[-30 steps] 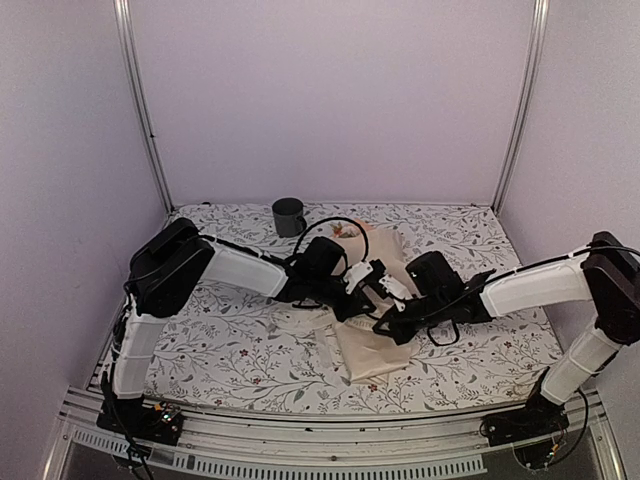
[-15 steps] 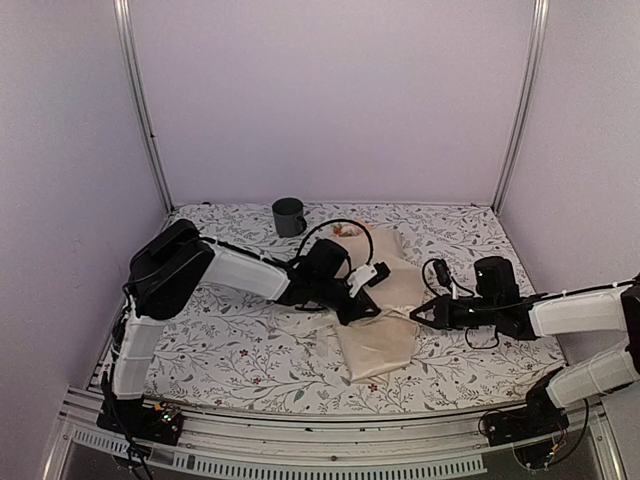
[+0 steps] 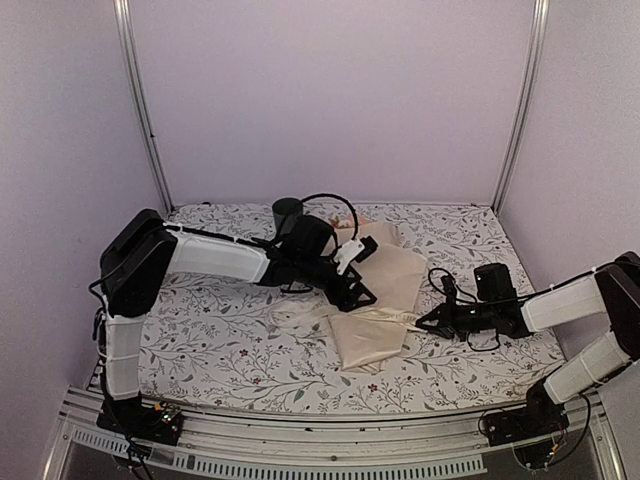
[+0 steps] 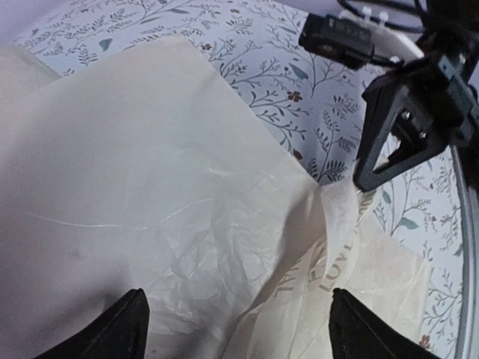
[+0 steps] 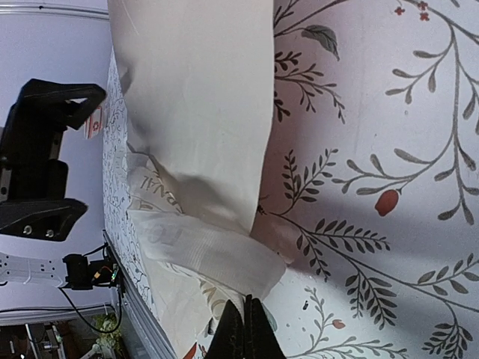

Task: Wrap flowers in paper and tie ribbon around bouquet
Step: Tie the ribbon around the folded bouquet.

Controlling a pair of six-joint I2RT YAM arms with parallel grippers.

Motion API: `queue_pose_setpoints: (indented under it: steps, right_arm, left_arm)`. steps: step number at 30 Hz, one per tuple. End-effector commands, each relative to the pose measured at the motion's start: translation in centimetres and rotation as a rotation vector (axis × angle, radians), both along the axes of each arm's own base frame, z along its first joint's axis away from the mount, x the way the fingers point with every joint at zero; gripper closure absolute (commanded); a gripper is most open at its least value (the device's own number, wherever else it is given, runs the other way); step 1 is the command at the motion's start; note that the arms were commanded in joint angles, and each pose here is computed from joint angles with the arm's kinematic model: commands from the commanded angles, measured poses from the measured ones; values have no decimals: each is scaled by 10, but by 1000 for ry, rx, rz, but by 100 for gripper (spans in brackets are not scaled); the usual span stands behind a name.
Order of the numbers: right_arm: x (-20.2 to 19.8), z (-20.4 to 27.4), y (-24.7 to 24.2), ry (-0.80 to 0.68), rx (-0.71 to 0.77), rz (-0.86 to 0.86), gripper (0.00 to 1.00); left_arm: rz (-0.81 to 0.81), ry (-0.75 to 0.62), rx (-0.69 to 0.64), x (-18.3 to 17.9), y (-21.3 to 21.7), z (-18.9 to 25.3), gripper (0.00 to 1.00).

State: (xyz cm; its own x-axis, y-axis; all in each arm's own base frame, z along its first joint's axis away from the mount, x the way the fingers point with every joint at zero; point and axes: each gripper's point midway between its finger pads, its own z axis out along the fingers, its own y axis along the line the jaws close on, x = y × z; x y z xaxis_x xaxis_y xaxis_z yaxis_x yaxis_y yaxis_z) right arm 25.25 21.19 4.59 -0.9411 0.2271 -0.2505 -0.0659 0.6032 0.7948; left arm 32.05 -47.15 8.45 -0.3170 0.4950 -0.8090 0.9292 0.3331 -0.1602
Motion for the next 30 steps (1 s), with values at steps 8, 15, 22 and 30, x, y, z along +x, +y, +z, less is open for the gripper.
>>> queue_pose_setpoints:
  steps: [8, 15, 22, 30]
  right_arm:
    - [5, 3, 4, 18, 2, 22, 100]
    - [15, 14, 9, -7, -9, 40, 100]
    - [29, 25, 14, -33, -21, 59, 100]
    - [31, 23, 13, -36, -52, 72, 100]
  left_arm:
    - [527, 209, 326, -4, 152, -41, 19]
    - [685, 235, 507, -20, 217, -73, 15]
    - [717, 243, 598, -21, 236, -89, 21]
    - [550, 244, 218, -24, 188, -16, 17]
